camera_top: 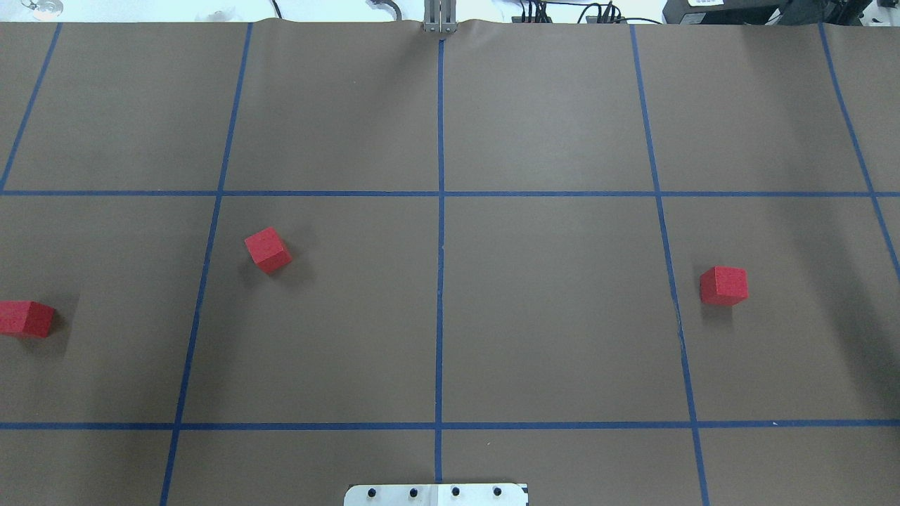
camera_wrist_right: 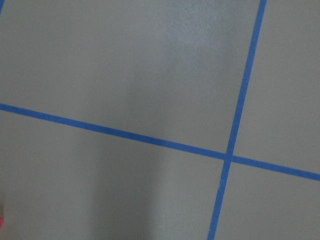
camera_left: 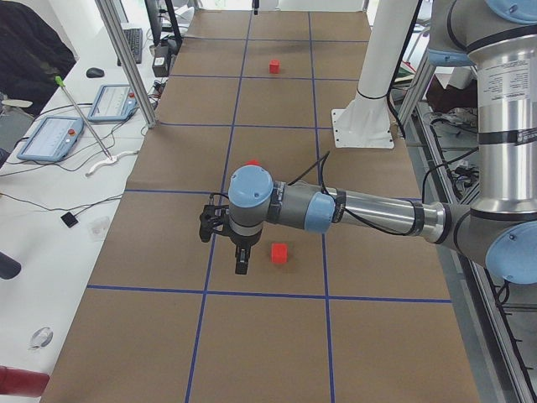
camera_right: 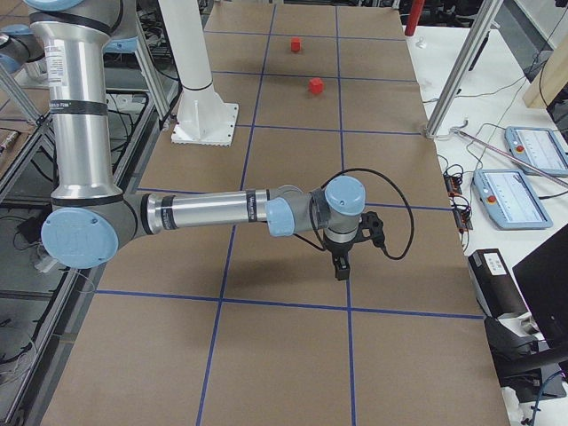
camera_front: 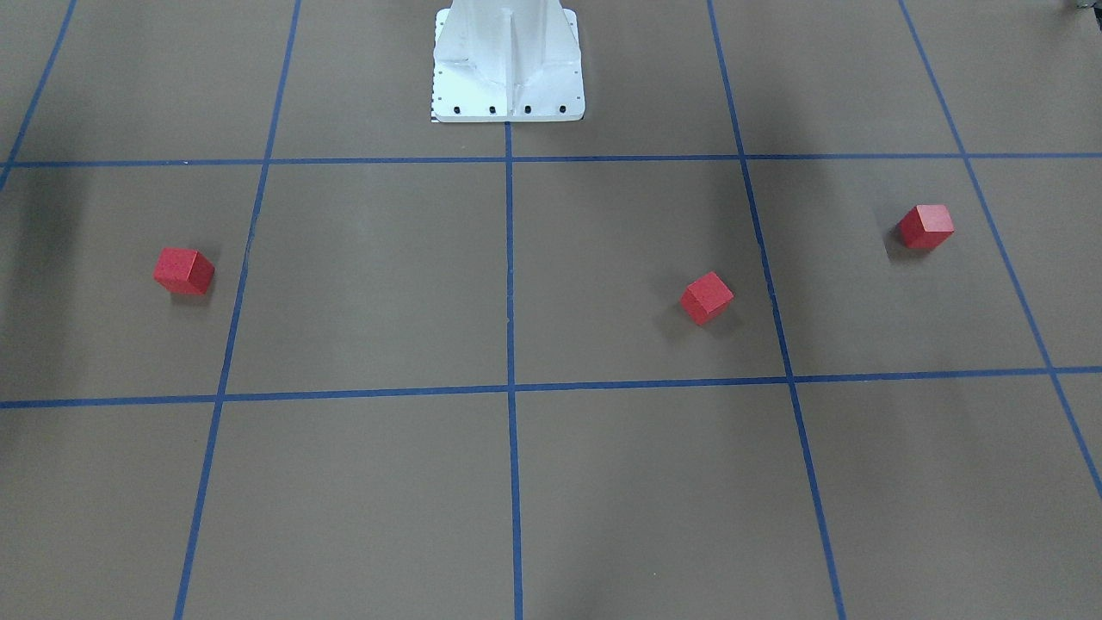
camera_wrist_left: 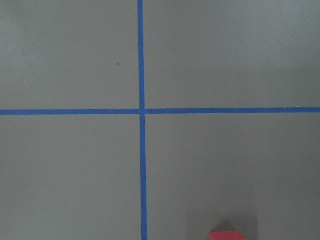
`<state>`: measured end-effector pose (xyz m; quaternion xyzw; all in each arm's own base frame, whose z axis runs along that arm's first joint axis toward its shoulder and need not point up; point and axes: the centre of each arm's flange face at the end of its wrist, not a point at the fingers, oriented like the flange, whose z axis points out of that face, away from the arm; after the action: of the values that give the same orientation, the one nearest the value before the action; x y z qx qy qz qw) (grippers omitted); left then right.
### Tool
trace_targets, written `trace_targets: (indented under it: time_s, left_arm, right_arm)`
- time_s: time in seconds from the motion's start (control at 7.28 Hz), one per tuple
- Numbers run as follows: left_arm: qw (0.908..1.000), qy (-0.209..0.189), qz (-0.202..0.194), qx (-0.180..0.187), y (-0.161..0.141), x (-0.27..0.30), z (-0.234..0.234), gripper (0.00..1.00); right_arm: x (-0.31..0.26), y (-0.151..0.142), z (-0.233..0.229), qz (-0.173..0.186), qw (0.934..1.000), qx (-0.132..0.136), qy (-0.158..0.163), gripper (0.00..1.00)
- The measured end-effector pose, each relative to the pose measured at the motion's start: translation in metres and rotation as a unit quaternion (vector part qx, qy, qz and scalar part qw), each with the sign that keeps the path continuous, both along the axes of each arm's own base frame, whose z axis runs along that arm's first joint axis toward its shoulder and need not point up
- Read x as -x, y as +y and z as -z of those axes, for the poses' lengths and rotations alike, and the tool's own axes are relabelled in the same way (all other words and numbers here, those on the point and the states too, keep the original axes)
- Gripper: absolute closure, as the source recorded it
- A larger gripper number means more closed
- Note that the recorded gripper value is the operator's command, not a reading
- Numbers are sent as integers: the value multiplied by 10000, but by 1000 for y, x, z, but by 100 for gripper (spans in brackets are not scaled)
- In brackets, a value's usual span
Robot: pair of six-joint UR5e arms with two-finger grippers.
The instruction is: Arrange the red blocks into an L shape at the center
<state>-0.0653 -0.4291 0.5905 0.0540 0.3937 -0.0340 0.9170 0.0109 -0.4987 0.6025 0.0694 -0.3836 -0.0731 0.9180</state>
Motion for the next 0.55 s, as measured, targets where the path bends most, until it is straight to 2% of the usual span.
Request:
trace_targets:
  time_s: [0.55]
  left_arm:
    - [9993, 47, -40, 359, 18, -2, -38, 0]
  right_arm:
    - [-2, 12, -4, -14, 9999, -142, -20, 0]
